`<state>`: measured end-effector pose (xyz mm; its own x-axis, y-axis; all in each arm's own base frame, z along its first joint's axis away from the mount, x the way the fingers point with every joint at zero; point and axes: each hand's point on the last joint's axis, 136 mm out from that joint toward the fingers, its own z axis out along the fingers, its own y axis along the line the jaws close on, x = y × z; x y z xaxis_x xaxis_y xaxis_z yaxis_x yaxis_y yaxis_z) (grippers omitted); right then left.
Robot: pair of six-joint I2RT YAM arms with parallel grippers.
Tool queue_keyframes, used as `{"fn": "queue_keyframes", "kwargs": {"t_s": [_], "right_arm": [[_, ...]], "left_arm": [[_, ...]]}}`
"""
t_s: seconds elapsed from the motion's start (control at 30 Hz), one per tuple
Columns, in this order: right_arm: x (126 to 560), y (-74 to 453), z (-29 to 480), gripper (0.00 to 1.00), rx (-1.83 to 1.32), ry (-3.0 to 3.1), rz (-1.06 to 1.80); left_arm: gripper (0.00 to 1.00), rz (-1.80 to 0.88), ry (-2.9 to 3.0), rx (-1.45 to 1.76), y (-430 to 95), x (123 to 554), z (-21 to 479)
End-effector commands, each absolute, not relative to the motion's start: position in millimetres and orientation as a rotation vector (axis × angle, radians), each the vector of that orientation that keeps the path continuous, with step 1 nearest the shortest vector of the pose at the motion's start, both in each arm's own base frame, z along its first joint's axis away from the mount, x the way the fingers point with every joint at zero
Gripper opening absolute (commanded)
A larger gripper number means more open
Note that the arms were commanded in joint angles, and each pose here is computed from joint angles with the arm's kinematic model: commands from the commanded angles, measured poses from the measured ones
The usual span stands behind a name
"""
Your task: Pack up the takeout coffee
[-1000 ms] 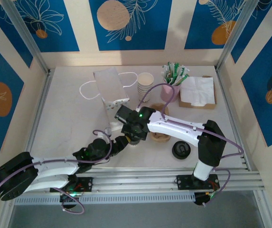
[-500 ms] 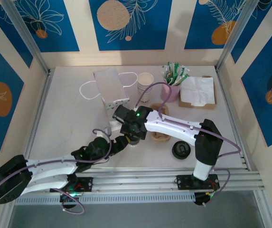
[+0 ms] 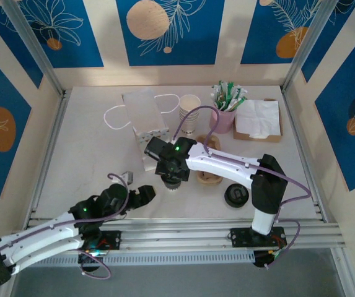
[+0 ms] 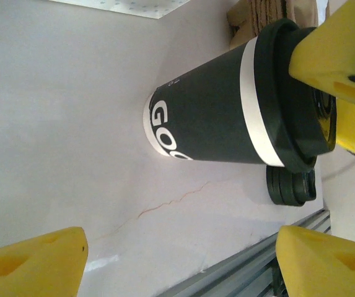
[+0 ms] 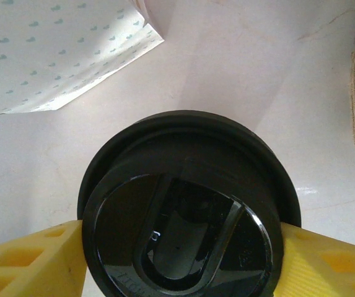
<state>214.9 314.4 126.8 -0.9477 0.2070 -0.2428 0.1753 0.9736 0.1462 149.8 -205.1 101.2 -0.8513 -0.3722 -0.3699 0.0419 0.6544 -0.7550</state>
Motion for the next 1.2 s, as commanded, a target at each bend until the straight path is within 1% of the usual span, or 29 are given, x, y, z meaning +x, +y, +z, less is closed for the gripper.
{"fn": "queue_keyframes", "kwargs": {"t_s": [0.0, 0.33, 0.57, 0.83, 1.17], "right_arm": [[189, 289, 104, 0.7, 0.22, 2.988, -0.03], [189, 268, 123, 0.71, 0.231, 2.952, -0.019], [187, 266, 123, 0.72, 0.265, 2.946, 0.024], [189, 268, 132, 0.78, 0.27, 2.926, 0.08], [191, 264, 148, 0.82, 0.271, 2.887, 0.139]], "left_arm": [[0.8, -0.981, 2.402, -0.205, -190, 147, 103], [0.79, -0.923, 2.379, -0.19, -188, 154, 121], [0.78, -0.918, 2.376, -0.183, -193, 158, 127], [0.78, -0.907, 2.383, -0.182, -192, 158, 126], [0.78, -0.898, 2.382, -0.178, -193, 159, 130]]}}
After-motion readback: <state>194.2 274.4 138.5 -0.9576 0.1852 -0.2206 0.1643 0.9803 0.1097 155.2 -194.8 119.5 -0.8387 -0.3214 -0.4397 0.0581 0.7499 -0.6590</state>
